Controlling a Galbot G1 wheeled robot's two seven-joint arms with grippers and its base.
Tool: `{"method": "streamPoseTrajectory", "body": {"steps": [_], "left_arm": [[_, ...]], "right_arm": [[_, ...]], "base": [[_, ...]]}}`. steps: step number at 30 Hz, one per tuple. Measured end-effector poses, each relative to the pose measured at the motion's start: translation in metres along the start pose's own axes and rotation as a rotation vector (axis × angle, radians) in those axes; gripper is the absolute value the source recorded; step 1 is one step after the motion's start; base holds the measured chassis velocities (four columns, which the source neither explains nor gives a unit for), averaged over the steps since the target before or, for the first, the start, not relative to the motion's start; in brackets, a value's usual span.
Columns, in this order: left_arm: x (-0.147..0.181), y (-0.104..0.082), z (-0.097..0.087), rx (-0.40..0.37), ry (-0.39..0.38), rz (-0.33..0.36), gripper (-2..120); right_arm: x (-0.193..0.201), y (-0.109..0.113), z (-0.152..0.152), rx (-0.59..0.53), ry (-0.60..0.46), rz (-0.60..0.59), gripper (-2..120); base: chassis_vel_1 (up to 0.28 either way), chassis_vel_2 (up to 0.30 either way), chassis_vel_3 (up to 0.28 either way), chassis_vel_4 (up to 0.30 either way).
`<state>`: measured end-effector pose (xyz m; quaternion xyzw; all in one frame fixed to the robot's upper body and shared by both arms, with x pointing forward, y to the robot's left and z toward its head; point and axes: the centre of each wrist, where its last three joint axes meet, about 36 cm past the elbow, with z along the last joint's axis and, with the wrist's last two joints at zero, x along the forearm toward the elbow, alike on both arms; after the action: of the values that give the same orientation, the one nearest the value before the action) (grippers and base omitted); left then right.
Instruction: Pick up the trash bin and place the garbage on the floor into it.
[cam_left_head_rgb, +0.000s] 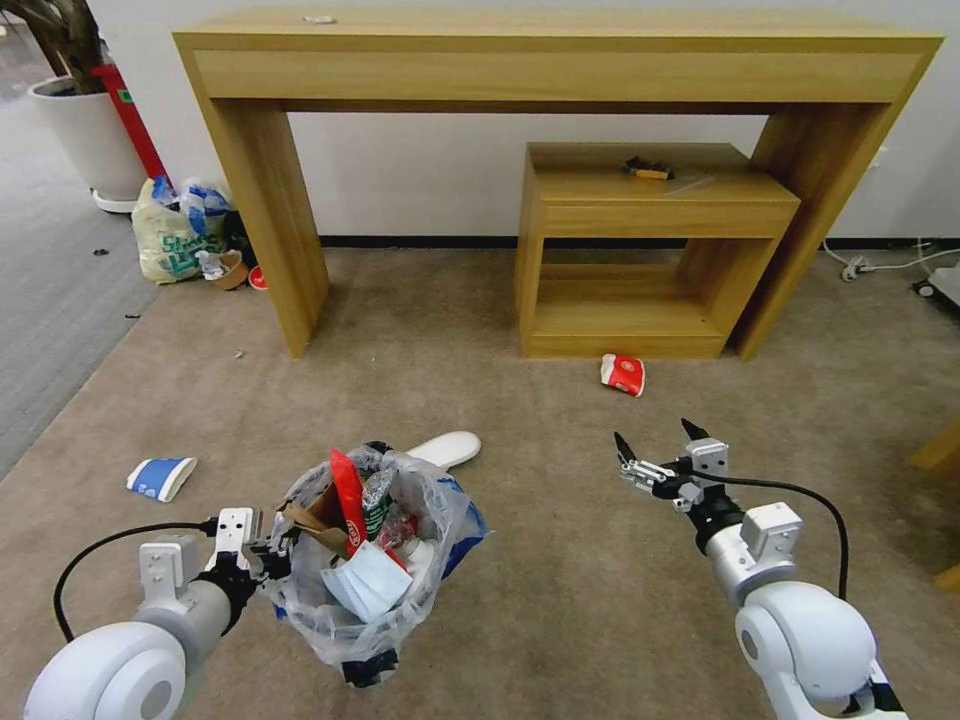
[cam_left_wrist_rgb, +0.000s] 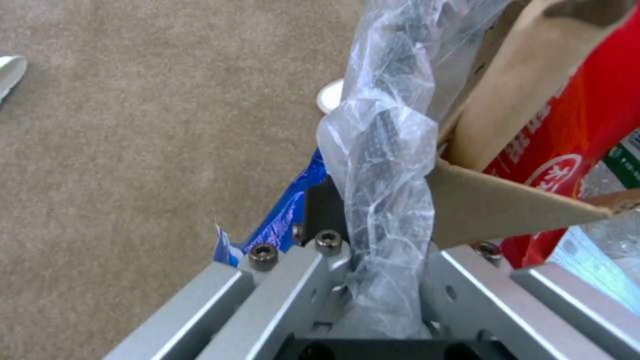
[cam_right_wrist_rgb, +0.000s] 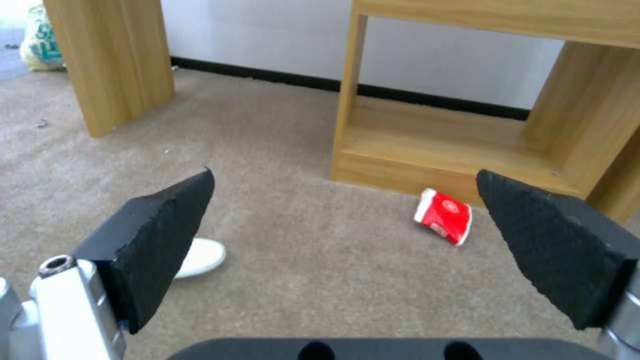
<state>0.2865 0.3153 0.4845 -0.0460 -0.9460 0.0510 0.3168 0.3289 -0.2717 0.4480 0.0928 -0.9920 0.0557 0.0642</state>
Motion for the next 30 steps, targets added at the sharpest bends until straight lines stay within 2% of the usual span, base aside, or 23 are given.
{"method": "streamPoseTrajectory", "body": {"steps": [9, 30], "left_arm": [[-0.001, 0.001, -0.001, 0.000, -0.004, 0.005, 0], [-0.002, 0.004, -0.001, 0.003, -0.005, 0.016, 0]], "right_arm": [[-0.001, 0.006, 0.001, 0.000, 0.004, 0.002, 100], [-0.001, 0.012, 0.003, -0.024, 0.012, 0.010, 100]], "base": [[0.133, 0.118, -0.141, -0.134], [0.174, 0.183, -0.182, -0.174]]}}
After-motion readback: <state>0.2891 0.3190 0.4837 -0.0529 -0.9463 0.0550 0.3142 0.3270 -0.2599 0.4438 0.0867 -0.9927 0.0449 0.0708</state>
